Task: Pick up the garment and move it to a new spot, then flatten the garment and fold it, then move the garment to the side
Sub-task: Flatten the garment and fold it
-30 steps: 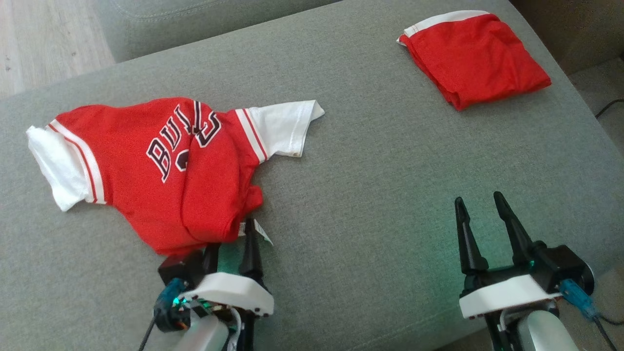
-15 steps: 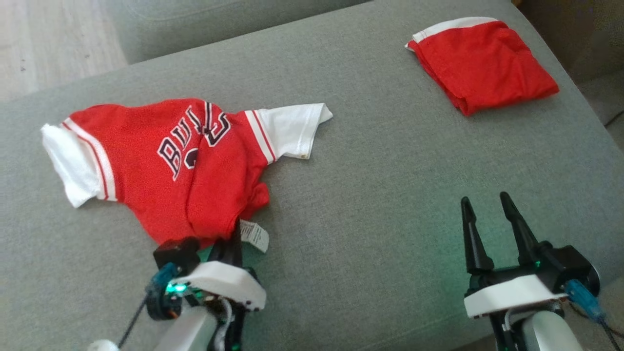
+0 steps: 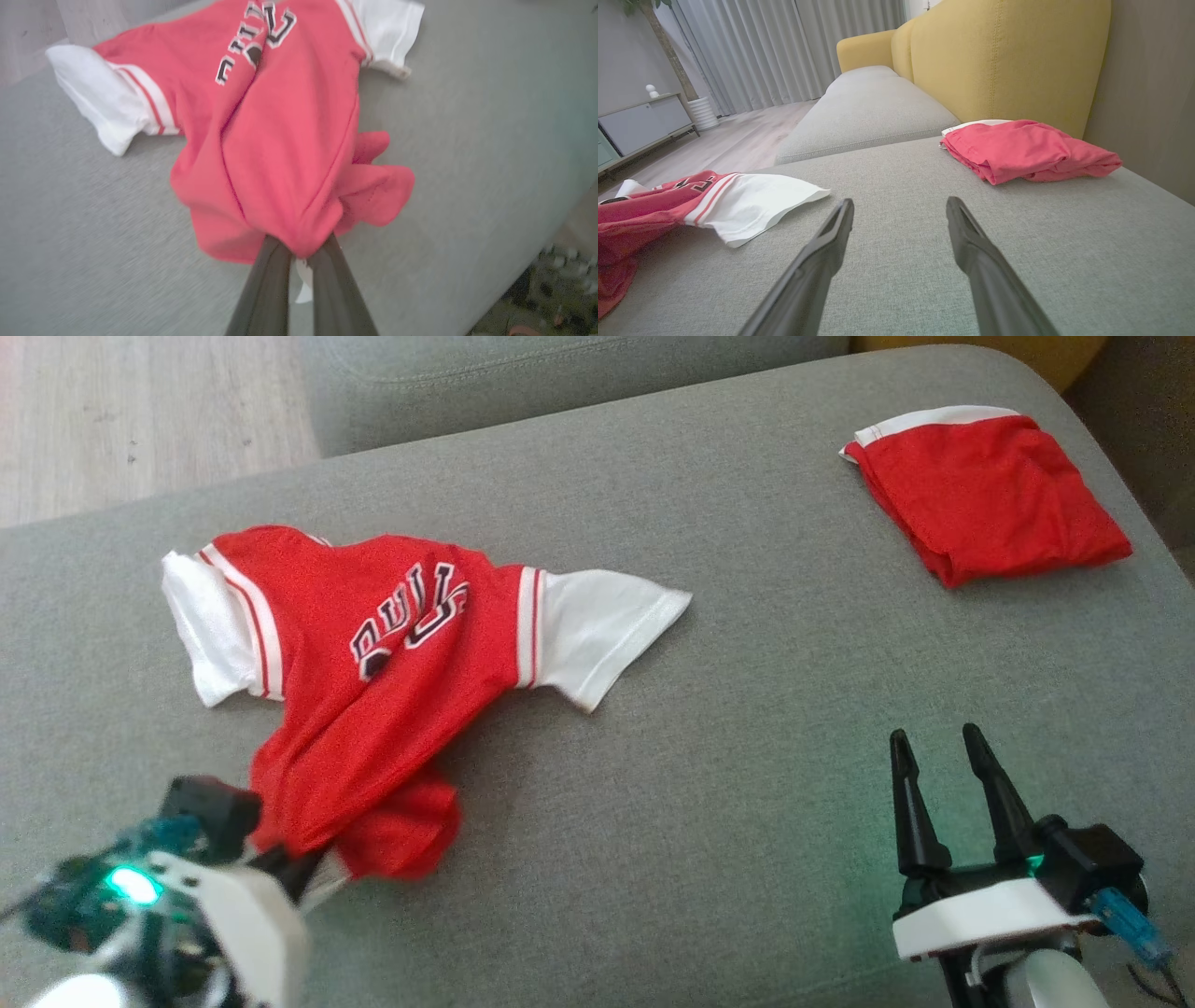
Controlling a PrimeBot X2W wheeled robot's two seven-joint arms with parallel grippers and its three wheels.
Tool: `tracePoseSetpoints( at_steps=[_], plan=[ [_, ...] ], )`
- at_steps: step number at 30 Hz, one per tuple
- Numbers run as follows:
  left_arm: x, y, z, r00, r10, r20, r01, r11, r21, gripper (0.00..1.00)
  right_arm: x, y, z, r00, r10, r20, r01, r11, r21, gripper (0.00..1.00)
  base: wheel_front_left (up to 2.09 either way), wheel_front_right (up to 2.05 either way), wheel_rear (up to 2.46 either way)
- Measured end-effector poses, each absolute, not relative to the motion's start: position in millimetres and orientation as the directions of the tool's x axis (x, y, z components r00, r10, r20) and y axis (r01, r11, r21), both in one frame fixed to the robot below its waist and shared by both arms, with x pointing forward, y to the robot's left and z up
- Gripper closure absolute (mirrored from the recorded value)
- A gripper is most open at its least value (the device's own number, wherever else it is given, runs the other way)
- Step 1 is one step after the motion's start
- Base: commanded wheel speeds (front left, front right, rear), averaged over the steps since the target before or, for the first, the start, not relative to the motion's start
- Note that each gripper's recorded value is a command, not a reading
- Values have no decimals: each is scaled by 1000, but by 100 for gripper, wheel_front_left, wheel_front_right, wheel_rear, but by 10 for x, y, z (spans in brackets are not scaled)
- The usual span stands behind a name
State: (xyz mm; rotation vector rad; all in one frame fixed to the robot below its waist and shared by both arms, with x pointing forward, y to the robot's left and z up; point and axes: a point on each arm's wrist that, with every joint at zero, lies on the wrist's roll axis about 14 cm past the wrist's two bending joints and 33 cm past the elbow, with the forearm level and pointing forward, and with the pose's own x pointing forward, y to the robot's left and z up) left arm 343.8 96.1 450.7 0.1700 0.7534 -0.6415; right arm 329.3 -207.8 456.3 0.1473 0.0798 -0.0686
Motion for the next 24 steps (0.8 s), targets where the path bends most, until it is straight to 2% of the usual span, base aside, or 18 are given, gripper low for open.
tracePoseSetpoints(
  at_steps=[3, 6, 10, 14, 15, 16, 17, 20, 24],
  plan=[
    [3313, 1210, 4535, 441, -416, -796, 684, 729, -2, 100, 3293, -2084, 4548, 994, -66, -89, 80, 985, 155, 0, 0, 0, 0],
    [3285, 1447, 4561, 377, -326, -867, 729, 682, 60, 100, 3287, -2104, 4531, 993, -74, -96, 88, 984, 157, 0, 0, 0, 0],
    [3265, 1563, 4537, 324, -270, -907, 745, 663, 70, 100, 3289, -2135, 4532, 992, -85, -96, 100, 982, 161, 0, 0, 0, 0],
    [3191, 1566, 4436, 267, -265, -927, 740, 672, 22, 100, 3278, -2179, 4536, 990, -100, -96, 114, 980, 162, 0, 0, 0, 0],
    [3174, 1559, 4403, 267, -270, -925, 731, 682, 12, 80, 3273, -2189, 4535, 990, -103, -96, 118, 980, 162, 0, 0, 0, 0],
    [3160, 1538, 4367, 271, -281, -921, 717, 697, -2, 7, 3268, -2196, 4535, 990, -106, -97, 120, 980, 161, 0, 0, 0, 0],
    [3120, 1517, 4331, 262, -292, -920, 706, 708, -23, 0, 3263, -2201, 4538, 990, -108, -96, 122, 979, 161, 0, 0, 0, 0],
    [3069, 1477, 4296, 284, -324, -902, 666, 744, -57, 0, 3254, -2229, 4558, 989, -115, -89, 128, 979, 158, 0, 0, 0, 0],
    [3306, 1608, 4474, 428, -304, -851, 585, 811, 5, 0, 3259, -2224, 4591, 991, -109, -78, 119, 983, 139, 0, 0, 0, 0]
  ],
)
